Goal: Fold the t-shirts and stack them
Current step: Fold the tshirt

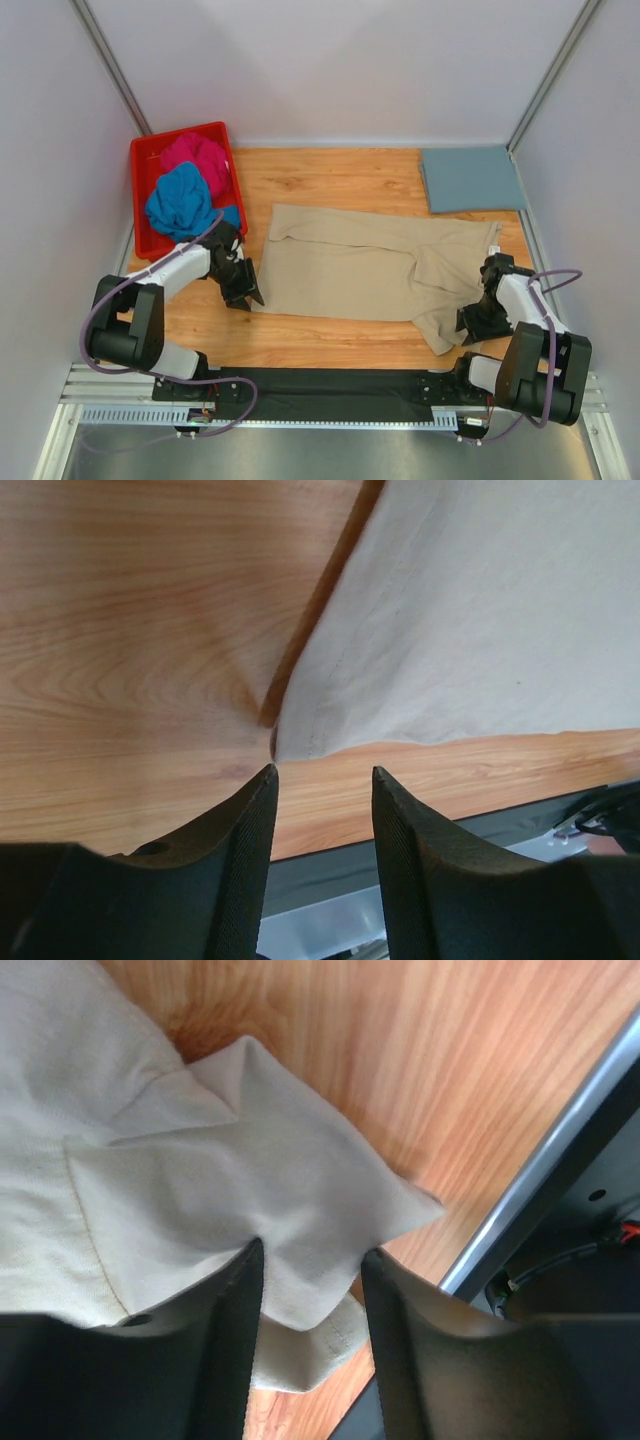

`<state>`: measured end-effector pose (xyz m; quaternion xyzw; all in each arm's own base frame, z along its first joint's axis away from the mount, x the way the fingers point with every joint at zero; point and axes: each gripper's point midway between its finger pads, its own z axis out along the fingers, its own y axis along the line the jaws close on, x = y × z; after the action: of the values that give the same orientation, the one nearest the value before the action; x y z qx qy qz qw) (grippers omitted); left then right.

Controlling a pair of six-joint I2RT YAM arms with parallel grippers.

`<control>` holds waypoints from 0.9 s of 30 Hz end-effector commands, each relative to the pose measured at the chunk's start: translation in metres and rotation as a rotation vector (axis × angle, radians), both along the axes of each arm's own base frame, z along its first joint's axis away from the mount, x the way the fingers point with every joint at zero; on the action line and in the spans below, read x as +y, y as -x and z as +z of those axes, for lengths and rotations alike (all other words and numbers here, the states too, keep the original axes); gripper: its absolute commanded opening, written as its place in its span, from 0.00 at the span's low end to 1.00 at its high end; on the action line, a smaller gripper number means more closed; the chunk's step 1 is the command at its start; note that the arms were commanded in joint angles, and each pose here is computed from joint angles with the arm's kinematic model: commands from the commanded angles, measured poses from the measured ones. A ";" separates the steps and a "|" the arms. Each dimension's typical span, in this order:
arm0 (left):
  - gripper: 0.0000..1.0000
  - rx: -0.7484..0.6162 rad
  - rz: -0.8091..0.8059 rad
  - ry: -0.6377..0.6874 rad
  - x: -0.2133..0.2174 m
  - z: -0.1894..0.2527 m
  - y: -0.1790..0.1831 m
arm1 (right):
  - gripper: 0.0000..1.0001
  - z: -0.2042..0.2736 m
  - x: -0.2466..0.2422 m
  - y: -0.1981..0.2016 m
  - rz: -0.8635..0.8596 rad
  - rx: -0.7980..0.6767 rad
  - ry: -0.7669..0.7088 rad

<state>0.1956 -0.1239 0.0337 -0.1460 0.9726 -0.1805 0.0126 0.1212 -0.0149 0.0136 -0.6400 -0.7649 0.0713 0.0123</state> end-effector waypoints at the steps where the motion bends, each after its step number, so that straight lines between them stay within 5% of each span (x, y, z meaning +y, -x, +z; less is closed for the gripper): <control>1: 0.50 -0.028 0.037 0.018 -0.004 0.003 -0.008 | 0.35 -0.008 -0.008 -0.005 -0.019 -0.029 0.051; 2: 0.50 -0.014 0.043 0.022 -0.005 0.002 -0.007 | 0.22 -0.006 -0.010 -0.004 -0.017 -0.031 0.063; 7: 0.50 0.022 0.051 0.008 -0.003 -0.004 0.000 | 0.01 0.002 -0.012 -0.002 0.020 -0.028 0.071; 12: 0.48 0.021 0.054 -0.017 0.000 -0.009 -0.004 | 0.00 0.018 -0.019 -0.008 0.066 -0.034 0.097; 15: 0.33 0.007 0.043 -0.030 0.001 -0.009 -0.013 | 0.00 0.021 -0.018 -0.007 0.069 -0.026 0.087; 16: 0.20 0.006 0.038 -0.032 0.001 -0.008 -0.015 | 0.00 0.022 -0.015 -0.008 0.068 -0.035 0.075; 19: 0.02 -0.004 0.030 -0.028 -0.001 0.001 -0.021 | 0.00 0.024 -0.013 -0.007 0.067 -0.055 0.071; 27: 0.00 -0.088 0.048 -0.009 -0.003 0.030 -0.034 | 0.00 0.049 -0.019 -0.021 0.157 -0.091 0.084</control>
<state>0.2171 -0.1254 0.0426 -0.1651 0.9705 -0.1731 0.0297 0.1307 -0.0260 0.0434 -0.6015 -0.7951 0.0720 -0.0290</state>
